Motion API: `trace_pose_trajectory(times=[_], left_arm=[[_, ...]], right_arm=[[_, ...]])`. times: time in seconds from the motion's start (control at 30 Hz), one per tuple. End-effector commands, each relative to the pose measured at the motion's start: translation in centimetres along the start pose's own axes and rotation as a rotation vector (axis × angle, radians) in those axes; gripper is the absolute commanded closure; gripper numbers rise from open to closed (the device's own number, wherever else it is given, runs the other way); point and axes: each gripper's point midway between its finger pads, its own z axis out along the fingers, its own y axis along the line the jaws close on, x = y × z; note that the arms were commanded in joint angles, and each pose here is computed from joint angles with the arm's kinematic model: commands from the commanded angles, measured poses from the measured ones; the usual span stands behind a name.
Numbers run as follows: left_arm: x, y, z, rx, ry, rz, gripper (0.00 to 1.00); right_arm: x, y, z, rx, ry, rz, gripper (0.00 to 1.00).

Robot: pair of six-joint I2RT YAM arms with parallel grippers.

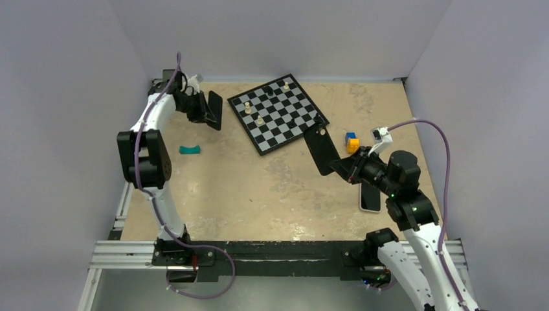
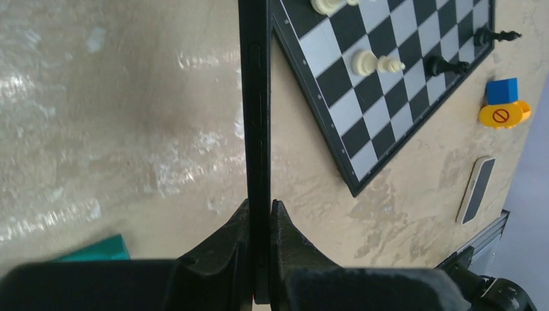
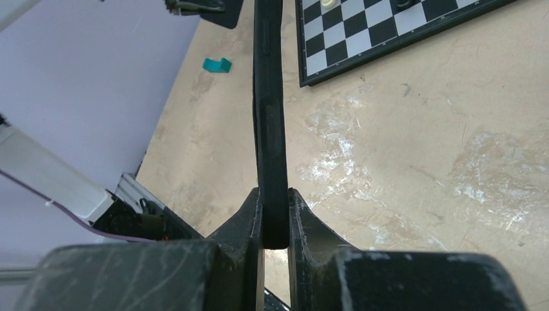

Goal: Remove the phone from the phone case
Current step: Place the phone at the center of the board.

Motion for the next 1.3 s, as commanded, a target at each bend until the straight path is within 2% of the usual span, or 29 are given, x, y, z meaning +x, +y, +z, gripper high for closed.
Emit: trace_pose_trajectory(times=[0.0, 0.2, 0.3, 0.57, 0.8, 1.17, 1.2, 1.23, 1.27], left_arm=[[-1.3, 0.5, 1.6, 0.016, 0.120, 0.058, 1.00], [-4.3, 4.1, 4.6, -0.046, 0.101, 0.022, 1.00], [-4.8, 5.2, 5.5, -0.062, 0.137, 0.026, 1.00], [-4.1, 8.1, 6.9, -0.138, 0.174, 0.015, 0.92], [-3.8, 9.4, 7.4, -0.187, 0.189, 0.030, 0.72], [-4.3, 11.9, 6.8, -0.327, 0.191, 0.075, 0.51], [-4.5, 12.3, 6.5, -0.353, 0.188, 0.079, 0.44], [-4.7, 12.6, 6.0, -0.382, 0.184, 0.084, 0.29], [-5.1, 12.8, 5.5, -0.412, 0.176, 0.091, 0.18]], right_arm=[[-1.9, 1.8, -1.4, -0.027, -0.027, -0.084, 1.00], [-1.7, 1.7, -1.7, -0.017, -0.040, -0.056, 1.00], [-1.1, 1.1, -1.4, -0.005, -0.025, -0.038, 1.00], [-1.1, 0.4, -1.0, 0.023, -0.038, -0.018, 1.00], [-2.4, 0.5, -1.3, 0.051, -0.052, -0.051, 1.00], [-2.4, 0.6, -1.2, 0.047, -0.053, -0.034, 1.00], [-2.4, 0.7, -1.3, 0.046, -0.051, -0.033, 1.00], [-2.4, 0.8, -1.3, 0.042, -0.050, -0.033, 1.00], [-2.6, 1.0, -1.4, 0.038, -0.053, -0.034, 1.00]])
